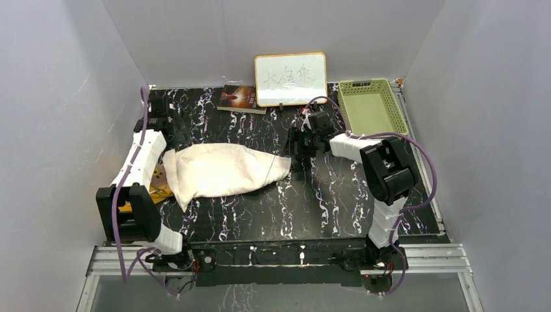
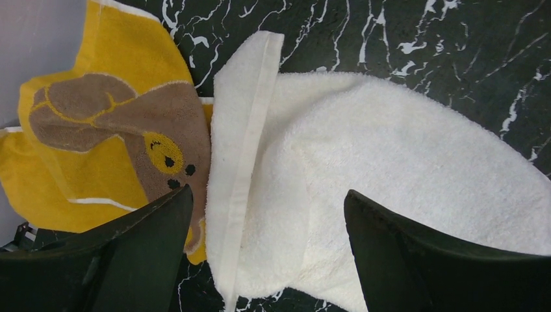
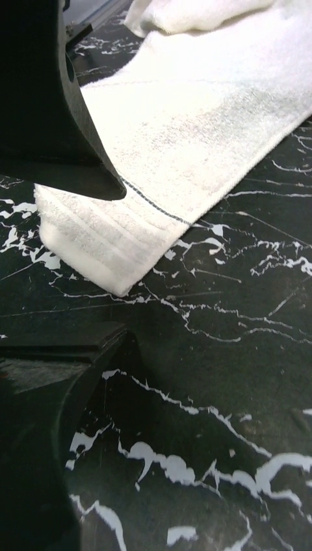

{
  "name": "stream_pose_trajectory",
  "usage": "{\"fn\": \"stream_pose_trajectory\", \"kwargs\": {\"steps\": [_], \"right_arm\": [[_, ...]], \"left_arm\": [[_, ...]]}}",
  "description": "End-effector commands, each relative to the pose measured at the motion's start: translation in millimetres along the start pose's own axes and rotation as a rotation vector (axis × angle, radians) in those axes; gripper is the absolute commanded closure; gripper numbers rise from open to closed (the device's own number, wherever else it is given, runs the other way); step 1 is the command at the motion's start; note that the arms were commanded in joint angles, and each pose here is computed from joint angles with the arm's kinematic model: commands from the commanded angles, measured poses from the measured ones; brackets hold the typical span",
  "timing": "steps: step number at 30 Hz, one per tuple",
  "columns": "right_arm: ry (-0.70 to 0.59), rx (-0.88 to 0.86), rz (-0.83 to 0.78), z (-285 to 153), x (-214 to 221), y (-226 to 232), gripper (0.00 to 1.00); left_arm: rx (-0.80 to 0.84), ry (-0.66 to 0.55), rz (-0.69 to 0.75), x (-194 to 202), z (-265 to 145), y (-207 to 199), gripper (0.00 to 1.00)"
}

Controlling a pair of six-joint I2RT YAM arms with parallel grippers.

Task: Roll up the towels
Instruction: Flatten out the towel at the center of the board.

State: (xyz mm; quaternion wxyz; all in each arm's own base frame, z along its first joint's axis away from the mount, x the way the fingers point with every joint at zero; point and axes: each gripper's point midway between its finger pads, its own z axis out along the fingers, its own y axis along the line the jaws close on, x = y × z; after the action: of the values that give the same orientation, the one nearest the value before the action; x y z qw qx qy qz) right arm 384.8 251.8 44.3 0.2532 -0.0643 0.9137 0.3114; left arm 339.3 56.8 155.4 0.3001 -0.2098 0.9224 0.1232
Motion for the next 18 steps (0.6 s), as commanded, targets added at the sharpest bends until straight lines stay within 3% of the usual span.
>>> {"fn": "stream_pose_trajectory", "kwargs": {"steps": [1, 7, 14, 16, 18], "right_arm": [[0.019, -0.035, 0.005, 4, 17, 5, 0.34], [0.052, -0.044, 0.038, 5, 40, 6, 0.44], [0.053, 0.029, -0.004, 13, 54, 20, 0.46], [0.065, 0.054, -0.037, 19, 61, 26, 0.59], [0.075, 0.067, -0.046, 23, 68, 27, 0.82]], "left_arm": [[0.03, -0.003, -0.038, -16, 9, 7, 0.15], [0.072, 0.046, -0.091, -17, 35, 19, 0.15], [0.078, 0.113, -0.085, -5, 78, 17, 0.15], [0.072, 0.132, -0.083, -4, 91, 15, 0.16], [0.08, 0.141, -0.084, -5, 104, 10, 0.16]]}}
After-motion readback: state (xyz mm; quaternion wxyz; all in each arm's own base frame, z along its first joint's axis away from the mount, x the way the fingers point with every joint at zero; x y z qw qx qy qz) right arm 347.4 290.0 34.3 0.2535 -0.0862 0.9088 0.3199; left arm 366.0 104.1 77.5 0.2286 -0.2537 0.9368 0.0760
